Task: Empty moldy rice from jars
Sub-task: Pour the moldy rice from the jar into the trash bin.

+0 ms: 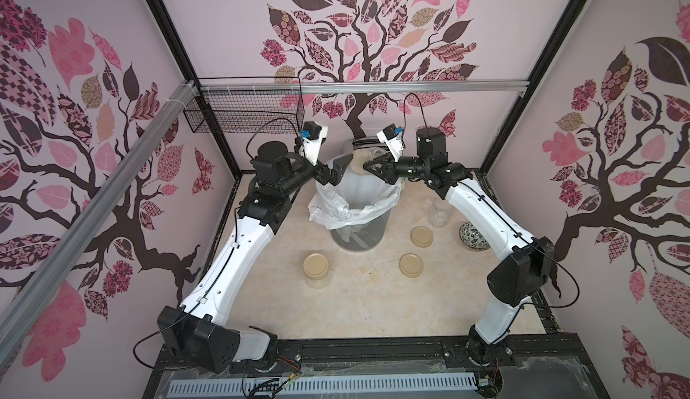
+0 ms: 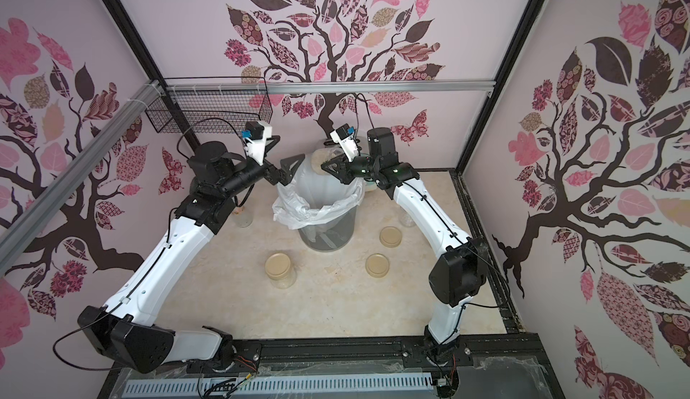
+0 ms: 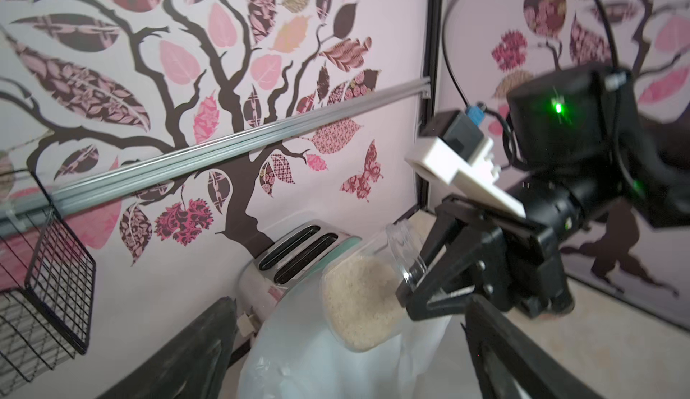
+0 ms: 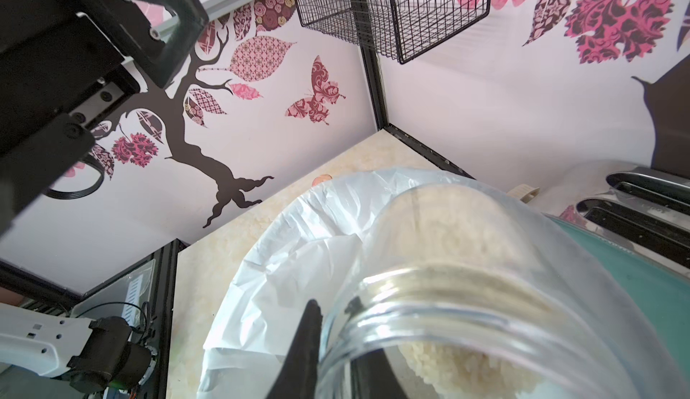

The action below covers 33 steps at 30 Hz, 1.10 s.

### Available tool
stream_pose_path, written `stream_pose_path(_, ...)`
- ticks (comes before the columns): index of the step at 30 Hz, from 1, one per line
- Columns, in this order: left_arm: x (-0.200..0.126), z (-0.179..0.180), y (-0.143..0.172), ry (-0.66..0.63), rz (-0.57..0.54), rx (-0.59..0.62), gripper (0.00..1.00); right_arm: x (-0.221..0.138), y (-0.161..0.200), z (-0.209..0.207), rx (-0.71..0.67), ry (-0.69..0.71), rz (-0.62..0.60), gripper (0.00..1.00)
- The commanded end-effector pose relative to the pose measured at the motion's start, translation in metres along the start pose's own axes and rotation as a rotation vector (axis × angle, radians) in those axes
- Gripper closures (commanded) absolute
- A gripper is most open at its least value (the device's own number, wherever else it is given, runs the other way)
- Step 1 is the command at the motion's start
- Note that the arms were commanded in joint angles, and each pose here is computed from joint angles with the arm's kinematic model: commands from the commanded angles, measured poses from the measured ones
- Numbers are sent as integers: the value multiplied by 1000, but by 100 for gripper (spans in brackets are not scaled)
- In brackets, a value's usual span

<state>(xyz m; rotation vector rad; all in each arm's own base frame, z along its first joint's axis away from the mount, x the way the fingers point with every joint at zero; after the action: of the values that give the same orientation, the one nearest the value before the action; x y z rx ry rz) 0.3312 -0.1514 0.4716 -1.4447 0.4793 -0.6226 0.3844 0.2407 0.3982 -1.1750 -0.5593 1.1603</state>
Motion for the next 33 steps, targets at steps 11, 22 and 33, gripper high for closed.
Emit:
stream_pose_path(11, 10, 16, 21, -98, -90, -1203, 2, -41, -31, 55, -205, -120, -335, 100)
stream_pose_path(22, 30, 12, 63, -63, 25, -1569, 2, -19, -23, 68, -230, -129, -336, 100)
stream_pose_path(33, 46, -3, 87, 14, 100, -1729, 2, -6, -18, 74, -240, -146, -328, 100)
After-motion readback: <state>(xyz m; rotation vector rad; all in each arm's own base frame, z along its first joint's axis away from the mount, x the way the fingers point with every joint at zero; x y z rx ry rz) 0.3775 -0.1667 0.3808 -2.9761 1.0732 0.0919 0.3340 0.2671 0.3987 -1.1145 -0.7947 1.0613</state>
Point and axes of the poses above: each gripper's point midway between its finger pads, its own x axis out along the fingers, its own z axis along the line the jaws close on, y = z × x, the point moved 8 cm from there along -x, back along the fingers, and after that the axes turned 6 degrees about x, right-handed, at the moved point
